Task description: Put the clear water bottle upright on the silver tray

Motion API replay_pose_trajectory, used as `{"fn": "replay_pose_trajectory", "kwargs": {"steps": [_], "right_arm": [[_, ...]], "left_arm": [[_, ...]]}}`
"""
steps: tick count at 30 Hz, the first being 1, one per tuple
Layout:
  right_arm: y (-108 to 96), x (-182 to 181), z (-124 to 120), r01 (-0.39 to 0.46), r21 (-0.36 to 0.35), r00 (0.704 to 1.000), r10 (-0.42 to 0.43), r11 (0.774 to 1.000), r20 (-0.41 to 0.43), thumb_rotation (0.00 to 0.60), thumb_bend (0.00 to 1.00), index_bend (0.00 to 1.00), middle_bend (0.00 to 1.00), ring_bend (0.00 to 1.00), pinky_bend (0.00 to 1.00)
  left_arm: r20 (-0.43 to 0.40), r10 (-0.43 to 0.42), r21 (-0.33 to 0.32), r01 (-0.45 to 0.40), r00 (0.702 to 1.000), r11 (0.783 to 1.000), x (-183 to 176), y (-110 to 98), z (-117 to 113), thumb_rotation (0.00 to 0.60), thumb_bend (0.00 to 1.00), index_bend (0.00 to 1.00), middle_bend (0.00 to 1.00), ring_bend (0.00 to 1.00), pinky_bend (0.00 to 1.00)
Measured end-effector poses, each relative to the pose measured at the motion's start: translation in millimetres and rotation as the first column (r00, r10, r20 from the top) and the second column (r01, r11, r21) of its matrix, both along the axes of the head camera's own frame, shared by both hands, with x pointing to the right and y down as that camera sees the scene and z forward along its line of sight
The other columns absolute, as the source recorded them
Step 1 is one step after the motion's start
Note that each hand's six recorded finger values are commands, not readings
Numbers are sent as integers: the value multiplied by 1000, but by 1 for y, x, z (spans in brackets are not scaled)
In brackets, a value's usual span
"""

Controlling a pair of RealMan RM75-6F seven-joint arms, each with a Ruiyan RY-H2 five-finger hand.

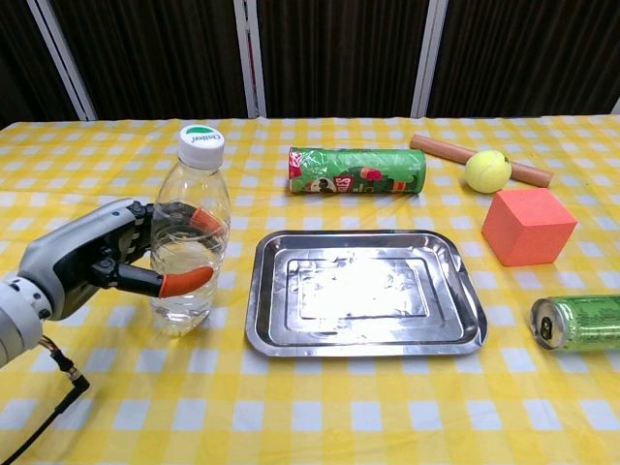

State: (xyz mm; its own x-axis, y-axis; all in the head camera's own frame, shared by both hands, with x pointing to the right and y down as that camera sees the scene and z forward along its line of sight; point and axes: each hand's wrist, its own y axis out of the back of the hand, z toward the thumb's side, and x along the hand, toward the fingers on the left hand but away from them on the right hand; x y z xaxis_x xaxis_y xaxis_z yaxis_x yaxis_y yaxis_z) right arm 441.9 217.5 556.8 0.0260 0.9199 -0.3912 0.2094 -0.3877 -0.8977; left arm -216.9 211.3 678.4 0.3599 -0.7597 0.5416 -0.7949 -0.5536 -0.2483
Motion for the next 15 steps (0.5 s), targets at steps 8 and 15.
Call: {"fn": "replay_pose_trajectory", "kwargs": {"steps": [8, 15], "right_arm": [[0, -2, 2, 3, -3, 1000, -3, 1000, -5, 600, 49, 9, 0, 0, 0], [0, -2, 4, 3, -8, 1000, -3, 1000, -4, 600, 49, 9, 0, 0, 0]], "left_arm": [[-131, -85, -33, 82, 988, 996, -20, -18, -31, 600, 483, 594, 584, 88, 52], [-248, -133, -103, 111, 960, 989, -38, -45, -56, 600, 467, 585, 574, 88, 53]]}}
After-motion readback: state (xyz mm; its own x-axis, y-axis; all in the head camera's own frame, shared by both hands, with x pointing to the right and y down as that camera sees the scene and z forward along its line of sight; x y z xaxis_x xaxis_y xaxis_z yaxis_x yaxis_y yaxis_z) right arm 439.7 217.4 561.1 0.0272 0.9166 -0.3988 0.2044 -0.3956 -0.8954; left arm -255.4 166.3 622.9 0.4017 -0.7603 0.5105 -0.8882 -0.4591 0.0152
